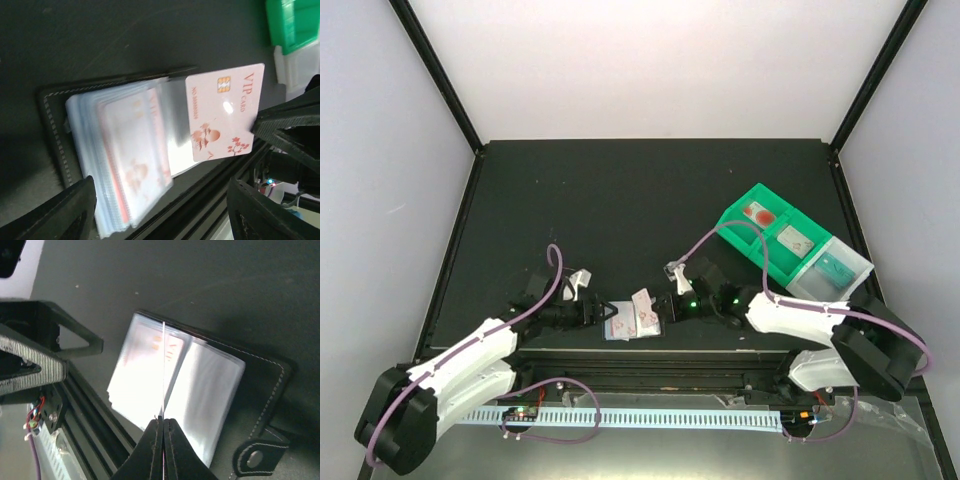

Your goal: Take the credit cards out of the card holder

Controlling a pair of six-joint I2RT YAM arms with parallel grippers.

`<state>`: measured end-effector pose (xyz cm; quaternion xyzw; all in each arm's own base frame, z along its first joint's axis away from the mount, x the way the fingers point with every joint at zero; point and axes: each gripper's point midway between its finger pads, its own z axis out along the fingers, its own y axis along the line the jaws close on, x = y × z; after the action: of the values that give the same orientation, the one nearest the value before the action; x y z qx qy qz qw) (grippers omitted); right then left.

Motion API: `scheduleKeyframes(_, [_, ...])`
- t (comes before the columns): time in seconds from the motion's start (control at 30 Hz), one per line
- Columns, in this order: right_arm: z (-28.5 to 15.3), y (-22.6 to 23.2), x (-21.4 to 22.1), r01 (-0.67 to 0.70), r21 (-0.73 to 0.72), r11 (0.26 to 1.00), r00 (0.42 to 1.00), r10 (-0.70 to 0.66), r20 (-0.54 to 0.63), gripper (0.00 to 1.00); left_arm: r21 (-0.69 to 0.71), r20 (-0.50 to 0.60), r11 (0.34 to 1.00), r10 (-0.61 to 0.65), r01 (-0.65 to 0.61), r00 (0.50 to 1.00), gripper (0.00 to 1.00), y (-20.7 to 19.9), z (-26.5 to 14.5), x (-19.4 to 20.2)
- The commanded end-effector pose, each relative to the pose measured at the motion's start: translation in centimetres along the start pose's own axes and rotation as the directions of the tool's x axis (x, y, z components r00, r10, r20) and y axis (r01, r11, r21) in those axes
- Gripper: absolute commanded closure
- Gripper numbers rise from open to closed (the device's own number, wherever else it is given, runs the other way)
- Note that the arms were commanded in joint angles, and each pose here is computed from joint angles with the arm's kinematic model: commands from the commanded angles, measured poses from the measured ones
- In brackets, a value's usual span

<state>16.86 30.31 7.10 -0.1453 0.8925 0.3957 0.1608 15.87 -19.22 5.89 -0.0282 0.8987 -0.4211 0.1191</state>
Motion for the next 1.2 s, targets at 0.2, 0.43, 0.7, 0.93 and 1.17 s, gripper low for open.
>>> scheduleKeyframes(0.2, [-5.1, 7.0, -0.6, 0.254, -0.21, 0.944, 0.964, -0.265, -0.029, 0.99, 0.138, 0.077, 0.961, 0.23, -0.239, 0.97, 0.26, -6.8, -3.6, -1.7])
scheduleKeyframes(0.43, [-8.5, 11.3, 0.4, 0.338, -0.4, 0.852, 0.927, -0.374, -0.012, 0.99, 0.379, 0.103, 0.859, 0.329, -0.343, 0.939, 0.26, -11.9, -5.9, -0.4])
scheduleKeyframes(0.7, [-9.0, 12.0, 0.7, 0.334, -0.435, 0.836, 0.926, -0.376, -0.011, 0.99, 0.483, 0.126, 0.799, 0.342, -0.359, 0.931, 0.59, -13.6, -7.0, 0.5])
scheduleKeyframes(0.93, [-9.1, 12.5, 0.6, 0.319, -0.468, 0.824, 0.933, -0.36, 0.002, 0.99, 0.495, 0.108, 0.8, 0.33, -0.338, 0.938, 0.76, -13.0, -6.5, 0.8])
scheduleKeyframes(1.17, [-9.0, 12.6, 0.5, 0.311, -0.474, 0.824, 0.936, -0.351, 0.003, 0.99, 0.518, 0.096, 0.784, 0.344, -0.342, 0.934, 0.66, -13.2, -6.6, 1.2])
